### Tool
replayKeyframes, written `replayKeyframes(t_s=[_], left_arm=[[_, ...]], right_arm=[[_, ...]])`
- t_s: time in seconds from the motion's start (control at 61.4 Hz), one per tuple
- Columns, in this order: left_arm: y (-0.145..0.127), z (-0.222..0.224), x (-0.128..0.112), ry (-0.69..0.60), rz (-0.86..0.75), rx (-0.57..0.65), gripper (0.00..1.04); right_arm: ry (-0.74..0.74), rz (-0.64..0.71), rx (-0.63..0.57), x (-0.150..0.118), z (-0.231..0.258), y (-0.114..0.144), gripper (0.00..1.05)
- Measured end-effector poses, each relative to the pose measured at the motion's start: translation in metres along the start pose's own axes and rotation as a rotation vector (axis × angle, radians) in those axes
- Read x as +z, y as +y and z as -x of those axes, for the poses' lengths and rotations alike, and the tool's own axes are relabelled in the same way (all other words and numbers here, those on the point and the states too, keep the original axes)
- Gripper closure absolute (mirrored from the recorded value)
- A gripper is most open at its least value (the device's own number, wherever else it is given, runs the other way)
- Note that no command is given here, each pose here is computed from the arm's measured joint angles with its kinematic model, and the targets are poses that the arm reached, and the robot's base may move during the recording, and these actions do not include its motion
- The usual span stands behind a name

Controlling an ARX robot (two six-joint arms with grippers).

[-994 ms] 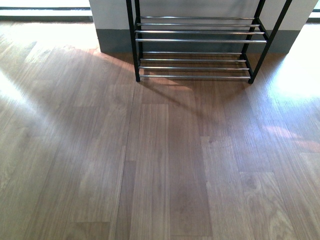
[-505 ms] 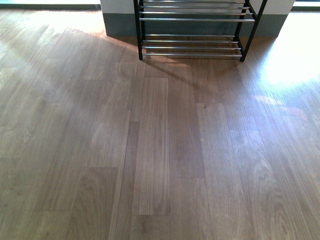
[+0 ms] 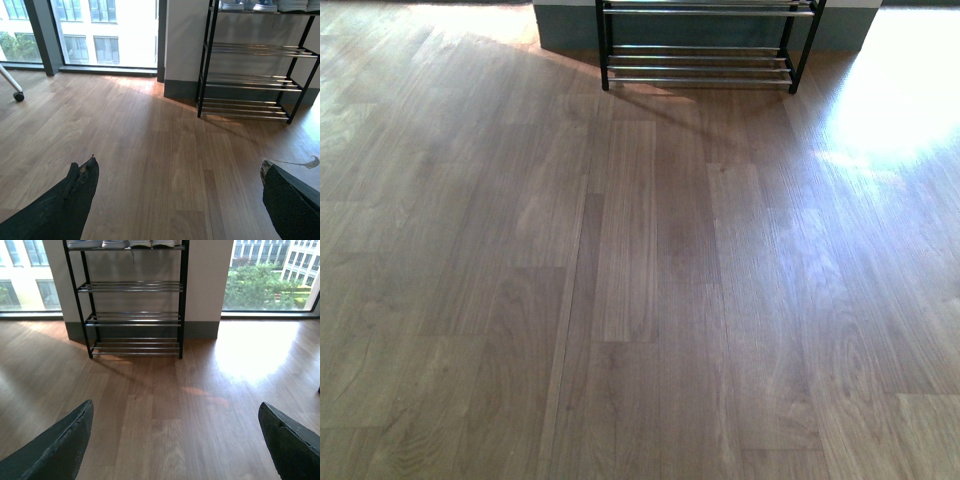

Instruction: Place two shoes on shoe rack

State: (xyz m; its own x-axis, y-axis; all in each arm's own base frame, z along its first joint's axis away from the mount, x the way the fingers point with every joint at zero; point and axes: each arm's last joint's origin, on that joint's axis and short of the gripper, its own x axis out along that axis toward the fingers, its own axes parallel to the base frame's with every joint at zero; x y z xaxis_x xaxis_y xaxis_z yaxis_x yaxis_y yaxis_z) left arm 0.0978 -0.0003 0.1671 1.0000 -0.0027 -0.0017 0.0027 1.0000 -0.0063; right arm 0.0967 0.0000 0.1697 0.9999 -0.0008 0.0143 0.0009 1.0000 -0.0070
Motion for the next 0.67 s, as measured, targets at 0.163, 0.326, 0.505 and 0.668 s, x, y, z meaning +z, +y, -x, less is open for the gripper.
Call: replayKeyframes(t_s=[0.163,0.326,0.505,0.668], left_arm=[[0.0000,0.0000,0.0000,0.000,0.000,0.000,0.09],[0.0000,0.0000,0.0000,0.000,0.000,0.000,0.09],[0.0000,0.0000,0.0000,0.000,0.000,0.000,0.09],[0.0000,0.0000,0.0000,0.000,0.000,0.000,0.09]], right_arm=[[0.000,0.000,0.000,0.0000,0.0000,0.0000,0.09],[0.000,0.000,0.000,0.0000,0.0000,0.0000,0.09],[0.000,0.000,0.000,0.0000,0.0000,0.0000,0.09],[0.000,0.000,0.000,0.0000,0.0000,0.0000,0.09]])
